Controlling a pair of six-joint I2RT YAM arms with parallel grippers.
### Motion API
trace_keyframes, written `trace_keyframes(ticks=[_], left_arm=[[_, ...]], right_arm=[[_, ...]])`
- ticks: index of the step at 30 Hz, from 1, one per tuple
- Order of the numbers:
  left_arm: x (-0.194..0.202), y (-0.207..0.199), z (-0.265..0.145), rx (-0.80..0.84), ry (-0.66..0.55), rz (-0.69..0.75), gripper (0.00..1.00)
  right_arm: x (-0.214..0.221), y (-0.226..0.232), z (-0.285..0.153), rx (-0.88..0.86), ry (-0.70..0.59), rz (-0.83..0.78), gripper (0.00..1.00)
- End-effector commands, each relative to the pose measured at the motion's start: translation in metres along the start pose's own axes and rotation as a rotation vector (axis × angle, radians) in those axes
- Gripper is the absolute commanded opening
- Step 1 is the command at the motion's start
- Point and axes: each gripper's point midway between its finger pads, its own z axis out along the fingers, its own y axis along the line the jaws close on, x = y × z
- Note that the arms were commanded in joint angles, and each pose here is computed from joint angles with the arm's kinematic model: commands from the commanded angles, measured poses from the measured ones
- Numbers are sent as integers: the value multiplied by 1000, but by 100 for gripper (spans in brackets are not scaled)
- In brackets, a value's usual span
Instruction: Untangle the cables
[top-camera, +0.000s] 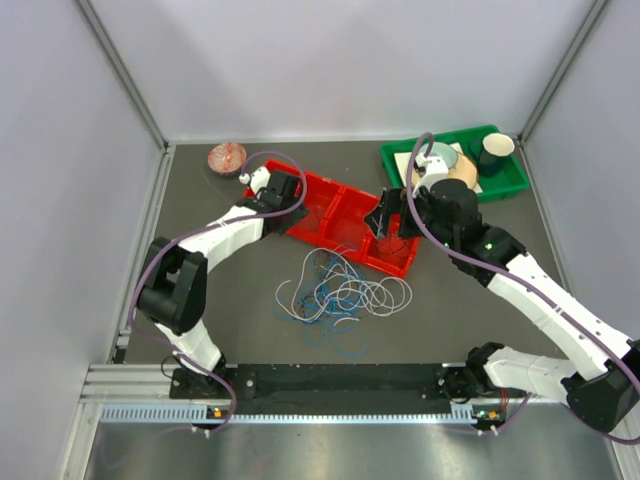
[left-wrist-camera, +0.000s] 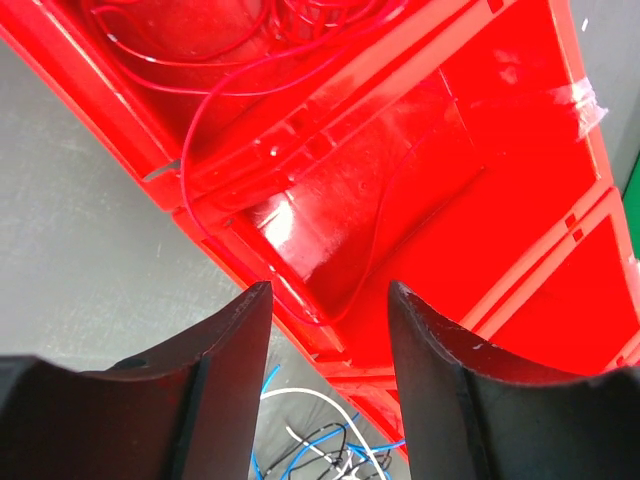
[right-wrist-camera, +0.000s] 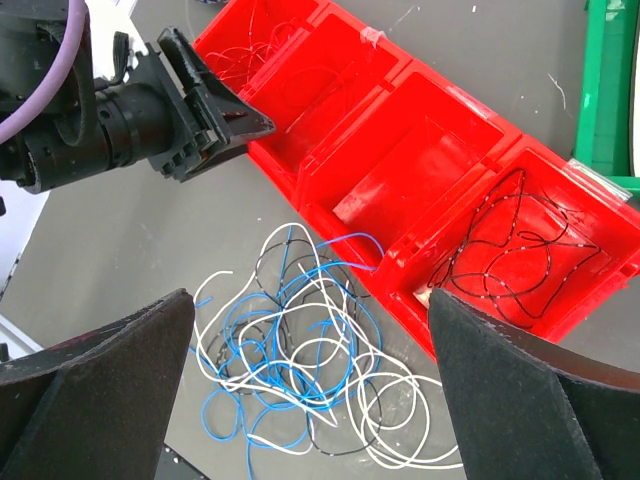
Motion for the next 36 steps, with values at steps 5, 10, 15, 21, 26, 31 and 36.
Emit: trace_keyframes(ticks=[5, 10, 15, 21, 26, 31, 36], left_arm=[[-3, 1, 0, -10, -26, -31, 55], [-1, -2, 5, -7, -19, -32, 53], [5, 0, 13, -24, -1, -22, 50], [7, -2, 17, -20, 8, -23, 39], [2, -5, 11, -12, -3, -30, 19], [-4, -9, 4, 1, -17, -26, 0], [-14, -13, -9, 11, -39, -20, 0]], right_arm=[[-11, 3, -4, -19, -42, 13, 99], [-11, 2, -4, -14, -44, 12, 99], [-11, 2, -5, -14, -44, 10, 99], [-11, 1, -4, -11, -44, 7, 99], [-11, 2, -4, -13, -45, 6, 99], [-12, 3, -4, -17, -43, 4, 99], [-12, 4, -4, -19, -44, 5, 99]])
